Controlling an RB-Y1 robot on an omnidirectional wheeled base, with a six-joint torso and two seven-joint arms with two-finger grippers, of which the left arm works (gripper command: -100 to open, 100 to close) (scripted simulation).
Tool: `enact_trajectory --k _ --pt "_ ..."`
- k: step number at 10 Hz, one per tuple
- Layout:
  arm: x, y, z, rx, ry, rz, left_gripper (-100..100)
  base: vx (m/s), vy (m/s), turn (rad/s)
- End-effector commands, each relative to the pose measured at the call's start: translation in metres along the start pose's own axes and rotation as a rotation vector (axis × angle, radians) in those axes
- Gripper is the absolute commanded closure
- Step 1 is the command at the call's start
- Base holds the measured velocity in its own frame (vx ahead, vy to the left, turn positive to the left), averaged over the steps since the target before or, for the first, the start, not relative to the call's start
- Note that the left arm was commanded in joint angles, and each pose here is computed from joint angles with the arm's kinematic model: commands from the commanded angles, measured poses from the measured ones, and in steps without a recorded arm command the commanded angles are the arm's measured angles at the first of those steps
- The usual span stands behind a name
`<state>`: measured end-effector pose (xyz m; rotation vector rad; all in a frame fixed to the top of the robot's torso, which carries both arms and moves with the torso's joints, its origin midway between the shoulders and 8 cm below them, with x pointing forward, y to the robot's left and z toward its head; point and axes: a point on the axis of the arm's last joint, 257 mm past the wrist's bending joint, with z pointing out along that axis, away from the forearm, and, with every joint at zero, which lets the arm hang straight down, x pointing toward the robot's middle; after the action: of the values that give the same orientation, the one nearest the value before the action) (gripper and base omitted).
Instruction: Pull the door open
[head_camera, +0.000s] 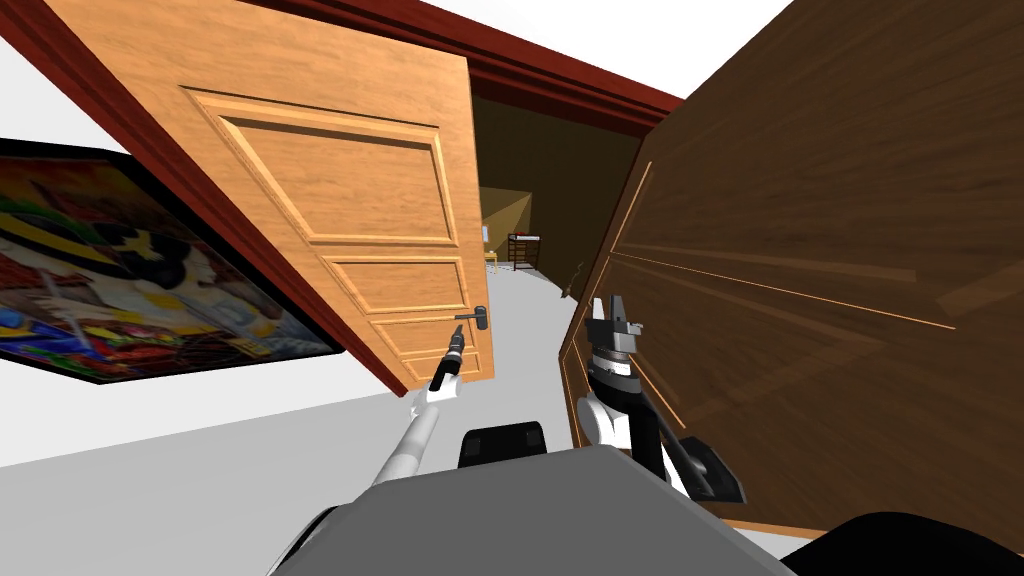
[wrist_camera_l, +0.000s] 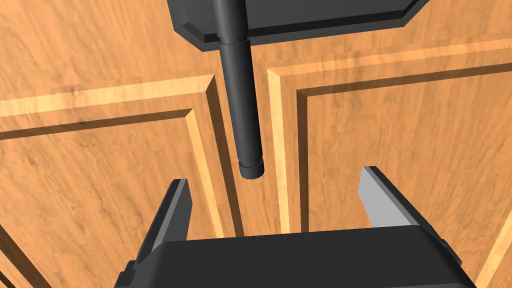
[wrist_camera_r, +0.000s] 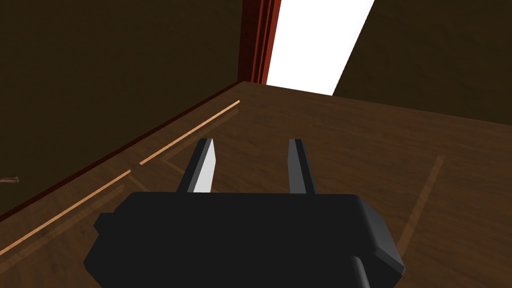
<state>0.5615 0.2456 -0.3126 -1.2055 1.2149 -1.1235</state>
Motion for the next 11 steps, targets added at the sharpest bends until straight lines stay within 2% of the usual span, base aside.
enact_trajectory --k 1,7,11 --pt "-0.006 -0.001 0.0074 0.005 -0.002 0.012 -100 -0.007 0.008 -0.031" --pt "-0.028 -0.004 0.0323 0.012 -0.017 0.046 -100 -0.004 0.002 -0.014" --pt "-0.035 -0.01 0.0476 0.02 -0.029 0.04 -100 0.004 -0.004 0.007"
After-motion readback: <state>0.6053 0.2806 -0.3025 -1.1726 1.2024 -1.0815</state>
